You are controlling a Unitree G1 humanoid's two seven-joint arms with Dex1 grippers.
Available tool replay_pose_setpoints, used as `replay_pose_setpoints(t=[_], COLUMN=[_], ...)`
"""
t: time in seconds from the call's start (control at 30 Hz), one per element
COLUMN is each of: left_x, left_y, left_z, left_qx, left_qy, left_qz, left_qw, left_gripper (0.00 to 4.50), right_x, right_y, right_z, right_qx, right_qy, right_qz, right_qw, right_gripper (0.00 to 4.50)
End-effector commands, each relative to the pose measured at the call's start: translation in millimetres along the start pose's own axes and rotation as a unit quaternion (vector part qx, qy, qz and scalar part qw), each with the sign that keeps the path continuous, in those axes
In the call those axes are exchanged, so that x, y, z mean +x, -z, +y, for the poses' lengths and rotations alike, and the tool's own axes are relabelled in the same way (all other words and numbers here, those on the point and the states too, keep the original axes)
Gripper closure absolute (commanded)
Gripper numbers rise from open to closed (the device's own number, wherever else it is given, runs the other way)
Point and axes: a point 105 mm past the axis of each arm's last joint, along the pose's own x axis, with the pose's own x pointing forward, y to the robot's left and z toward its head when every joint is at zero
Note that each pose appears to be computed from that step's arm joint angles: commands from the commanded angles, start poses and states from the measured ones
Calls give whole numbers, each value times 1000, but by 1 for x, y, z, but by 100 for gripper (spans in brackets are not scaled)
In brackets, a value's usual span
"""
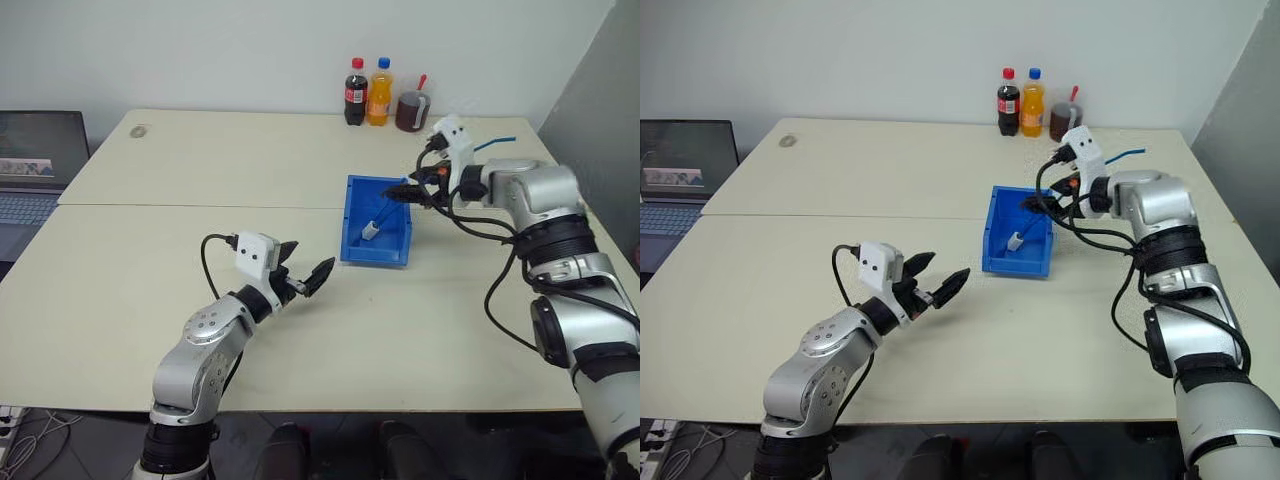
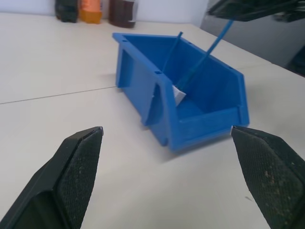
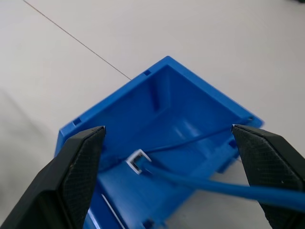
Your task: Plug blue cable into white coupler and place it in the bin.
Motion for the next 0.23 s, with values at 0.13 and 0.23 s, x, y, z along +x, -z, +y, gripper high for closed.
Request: replay_pose_setpoints(t=[0.13, 0.23], left_x=[-10, -14], left_y=[-4, -2], left_z=[21, 30], left_qx=[-2, 4], left_qy=[-49, -78], left_qz=[-4, -2], left_qw=[999, 997], left_gripper=[0, 0], right_x=[-57, -64], right_y=[43, 67], right_z=[46, 61], right_qx=[1, 37], right_qy=[-10, 40], right_qz=[-22, -56], right_qw=[1000, 997], right_gripper=[2, 2])
